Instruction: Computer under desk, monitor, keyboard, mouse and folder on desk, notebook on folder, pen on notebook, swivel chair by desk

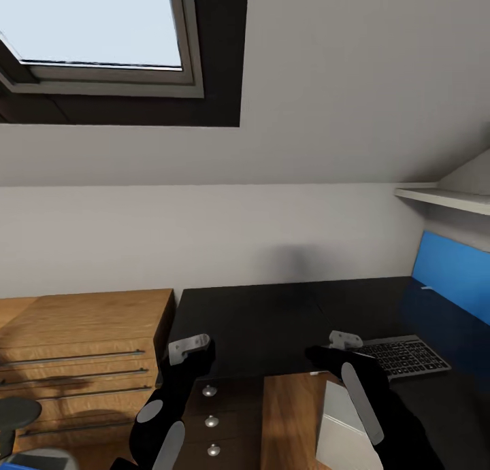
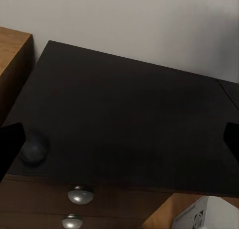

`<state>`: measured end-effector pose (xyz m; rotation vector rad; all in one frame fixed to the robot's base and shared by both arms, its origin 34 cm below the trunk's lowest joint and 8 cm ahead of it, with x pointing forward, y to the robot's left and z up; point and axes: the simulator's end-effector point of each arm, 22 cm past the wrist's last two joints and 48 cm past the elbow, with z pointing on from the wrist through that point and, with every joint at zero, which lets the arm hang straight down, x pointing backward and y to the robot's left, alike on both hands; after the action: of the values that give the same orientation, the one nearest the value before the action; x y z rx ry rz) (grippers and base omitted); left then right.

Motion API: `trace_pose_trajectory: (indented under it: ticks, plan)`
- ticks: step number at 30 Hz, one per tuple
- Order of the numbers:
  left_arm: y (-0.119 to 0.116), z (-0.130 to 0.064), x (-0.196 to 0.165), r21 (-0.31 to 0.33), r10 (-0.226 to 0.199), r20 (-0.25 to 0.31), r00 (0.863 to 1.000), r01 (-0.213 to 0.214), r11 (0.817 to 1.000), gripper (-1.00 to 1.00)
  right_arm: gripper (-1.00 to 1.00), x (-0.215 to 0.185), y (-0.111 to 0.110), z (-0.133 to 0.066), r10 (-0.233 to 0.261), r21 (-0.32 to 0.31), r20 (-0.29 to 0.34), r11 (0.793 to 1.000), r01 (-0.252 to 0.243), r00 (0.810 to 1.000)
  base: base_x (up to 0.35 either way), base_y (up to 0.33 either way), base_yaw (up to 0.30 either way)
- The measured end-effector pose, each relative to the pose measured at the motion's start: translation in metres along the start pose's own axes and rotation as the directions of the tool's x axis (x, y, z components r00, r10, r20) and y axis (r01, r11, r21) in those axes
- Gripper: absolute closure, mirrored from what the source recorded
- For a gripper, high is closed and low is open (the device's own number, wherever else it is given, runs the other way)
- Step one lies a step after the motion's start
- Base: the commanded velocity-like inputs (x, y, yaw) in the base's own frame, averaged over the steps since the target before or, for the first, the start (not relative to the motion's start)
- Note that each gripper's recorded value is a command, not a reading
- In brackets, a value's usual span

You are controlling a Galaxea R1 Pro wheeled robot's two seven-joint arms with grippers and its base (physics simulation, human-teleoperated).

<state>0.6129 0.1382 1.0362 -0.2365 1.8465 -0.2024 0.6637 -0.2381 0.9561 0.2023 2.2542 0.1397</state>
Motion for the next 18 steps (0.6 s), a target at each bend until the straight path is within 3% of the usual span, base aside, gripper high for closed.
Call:
trace_pose_trajectory:
  ticks: [12,18]
  plan:
    - [0.0011,0.0021,0.004,-0.002,0.0,-0.009,1.0,0.0,1.0,-1.0,-1.0,0.0031,-0.0007,0.003,0.0,0.002,-0.008,1.0,0.0,1.0,-0.003,0.003,-0.001]
    - [0.0022,0.0045,0.0081,-0.005,-0.001,-0.019,1.0,0.0,1.0,-1.0,-1.0,0.0067,-0.0019,0.0066,0.001,0.004,-0.016,1.0,-0.001,1.0,-0.2,0.149,0.0]
